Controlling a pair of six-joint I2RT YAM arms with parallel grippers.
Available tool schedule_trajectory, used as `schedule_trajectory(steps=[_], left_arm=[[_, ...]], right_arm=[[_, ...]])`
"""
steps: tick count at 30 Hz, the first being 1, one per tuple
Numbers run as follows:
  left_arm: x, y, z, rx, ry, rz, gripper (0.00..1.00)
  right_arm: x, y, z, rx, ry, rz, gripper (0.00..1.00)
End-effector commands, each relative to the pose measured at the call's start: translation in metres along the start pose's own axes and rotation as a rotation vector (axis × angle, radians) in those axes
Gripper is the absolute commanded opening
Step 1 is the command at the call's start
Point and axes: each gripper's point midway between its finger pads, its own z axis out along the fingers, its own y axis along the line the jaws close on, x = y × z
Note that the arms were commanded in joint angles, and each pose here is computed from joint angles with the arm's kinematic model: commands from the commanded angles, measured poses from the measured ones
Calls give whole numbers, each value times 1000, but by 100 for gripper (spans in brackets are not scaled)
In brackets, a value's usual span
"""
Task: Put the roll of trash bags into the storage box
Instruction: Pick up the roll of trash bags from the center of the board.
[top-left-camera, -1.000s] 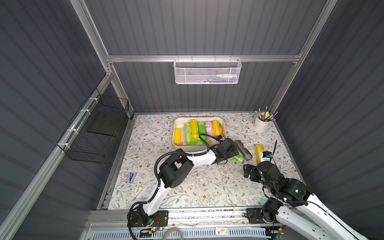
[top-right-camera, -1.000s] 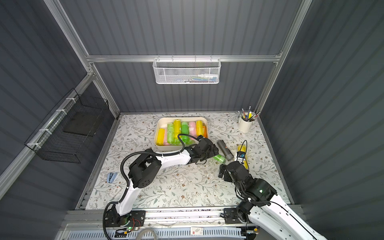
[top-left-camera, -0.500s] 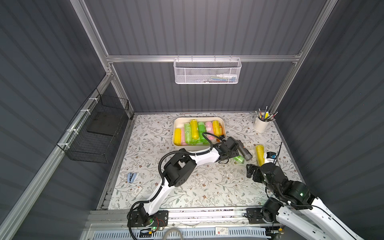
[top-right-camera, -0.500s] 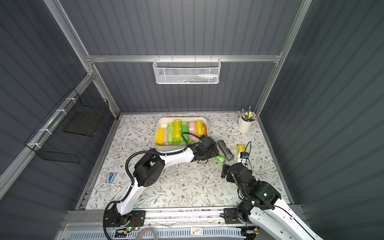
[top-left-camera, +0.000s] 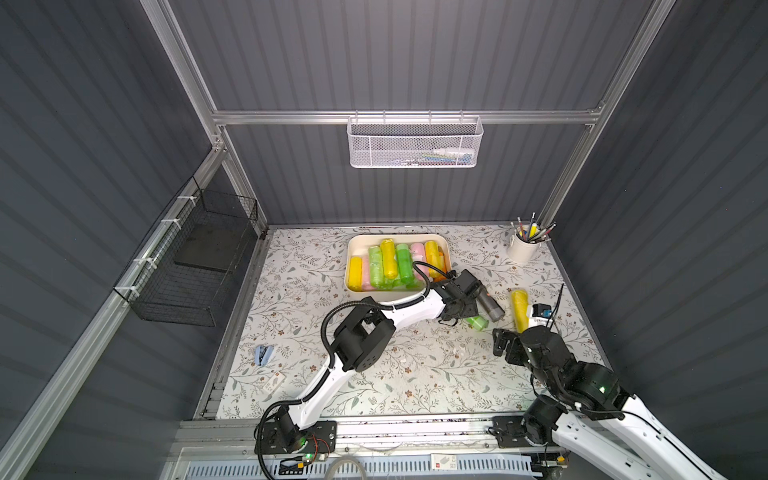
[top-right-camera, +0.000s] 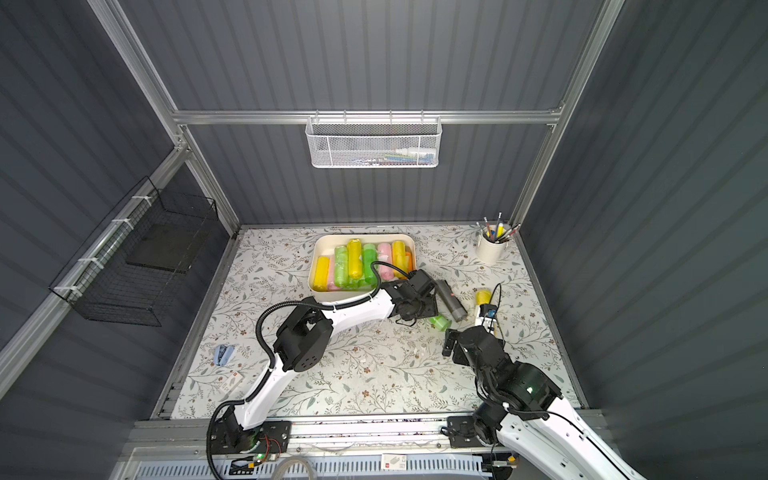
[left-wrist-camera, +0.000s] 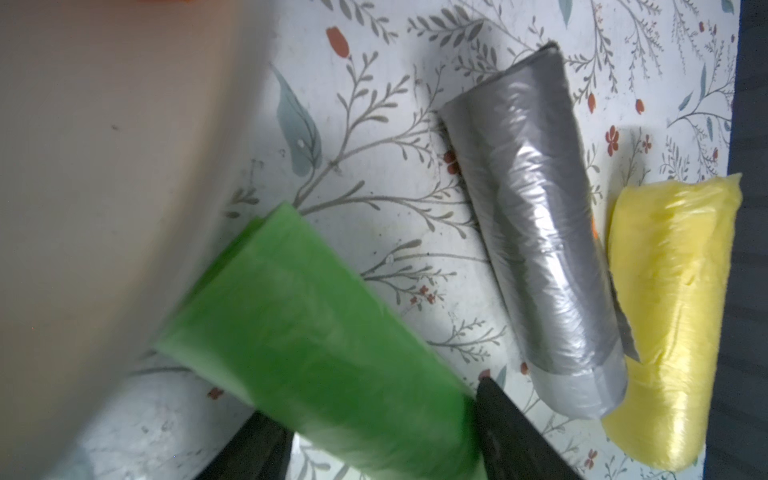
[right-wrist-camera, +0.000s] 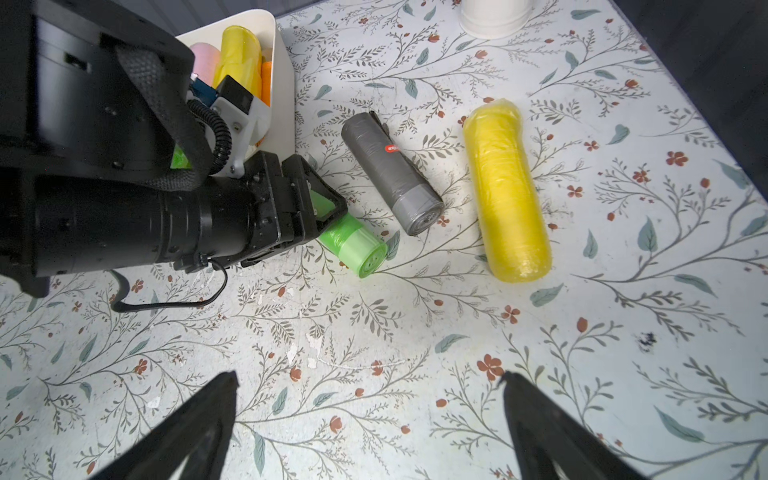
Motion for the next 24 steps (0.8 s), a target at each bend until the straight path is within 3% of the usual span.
schedule_trajectory(steps=[1, 8, 12, 18, 24], left_arm=[[42, 60, 20, -175, 179, 11, 66], [45, 77, 6, -224, 200, 52, 67], [60, 97, -1, -294, 267, 97, 67], [64, 126, -15, -354, 273, 103, 69], [48, 126, -10, -340, 254, 94, 68]], right_arm=[[0, -4, 1, 7, -25, -3, 99], [-3, -3, -1, -13, -48, -5, 99], [0, 5, 2, -42, -29, -24, 99], [12, 43, 4, -228, 48, -112, 99], [18, 59, 4, -311, 78, -136, 99]])
